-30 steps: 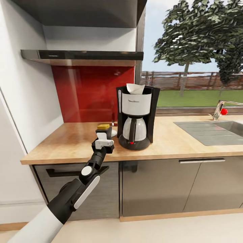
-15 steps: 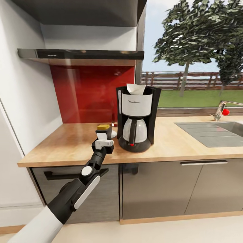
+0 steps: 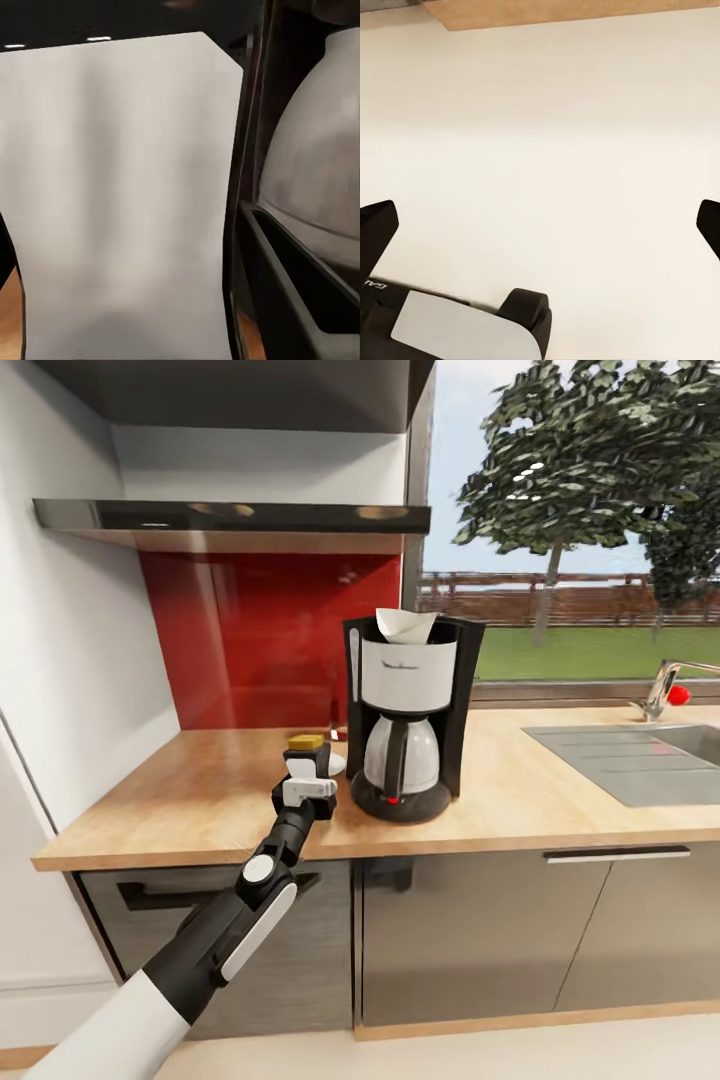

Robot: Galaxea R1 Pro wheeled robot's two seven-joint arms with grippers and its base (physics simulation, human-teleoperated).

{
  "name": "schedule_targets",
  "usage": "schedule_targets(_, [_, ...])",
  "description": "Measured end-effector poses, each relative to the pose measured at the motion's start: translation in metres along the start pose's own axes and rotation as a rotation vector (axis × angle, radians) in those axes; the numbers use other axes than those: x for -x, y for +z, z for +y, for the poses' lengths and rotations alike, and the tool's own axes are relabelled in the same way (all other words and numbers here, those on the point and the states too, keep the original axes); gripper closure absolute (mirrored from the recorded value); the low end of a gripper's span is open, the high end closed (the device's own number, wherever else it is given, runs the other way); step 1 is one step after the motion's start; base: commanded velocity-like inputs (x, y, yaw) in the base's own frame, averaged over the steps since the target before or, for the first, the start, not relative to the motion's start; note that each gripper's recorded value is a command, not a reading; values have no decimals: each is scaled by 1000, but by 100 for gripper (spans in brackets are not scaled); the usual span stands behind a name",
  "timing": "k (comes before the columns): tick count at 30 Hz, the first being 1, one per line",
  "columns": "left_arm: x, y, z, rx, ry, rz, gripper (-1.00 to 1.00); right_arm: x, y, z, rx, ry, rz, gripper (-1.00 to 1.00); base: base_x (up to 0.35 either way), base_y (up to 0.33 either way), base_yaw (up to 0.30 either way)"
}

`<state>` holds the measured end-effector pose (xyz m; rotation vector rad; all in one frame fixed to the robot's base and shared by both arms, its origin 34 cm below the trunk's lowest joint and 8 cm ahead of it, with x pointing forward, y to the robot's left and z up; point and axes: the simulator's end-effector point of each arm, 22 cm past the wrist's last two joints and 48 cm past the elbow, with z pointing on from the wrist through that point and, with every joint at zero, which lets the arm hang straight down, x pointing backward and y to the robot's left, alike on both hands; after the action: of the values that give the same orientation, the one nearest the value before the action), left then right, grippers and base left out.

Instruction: Set up a coffee station on the kitchen countertop: keep the coffee maker on the countertop, move the bottle of coffee from the kitchen shelf to the counter next to the coffee maker, place a paper coffee filter on top of the coffee maker, put the saucer next to the coffee maker with the coffee cup on the saucer, and place the electric kettle next to the coffee maker.

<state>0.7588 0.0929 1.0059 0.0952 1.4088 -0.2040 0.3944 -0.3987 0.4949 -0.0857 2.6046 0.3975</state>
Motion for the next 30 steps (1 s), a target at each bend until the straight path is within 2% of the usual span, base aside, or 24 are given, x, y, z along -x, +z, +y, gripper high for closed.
schedule_targets(12, [-1, 0, 0, 1, 1, 2, 100, 0, 0, 0, 0, 0, 0, -100, 112, 0, 0])
schedule_targets(23, [-1, 0, 0, -1, 0, 1, 100, 0, 0, 0, 0, 0, 0, -100, 7, 0, 0])
schedule_targets(30, [-9, -3, -9, -22, 9, 6, 100, -3, 4, -1, 0, 0, 0, -100, 0, 0, 0])
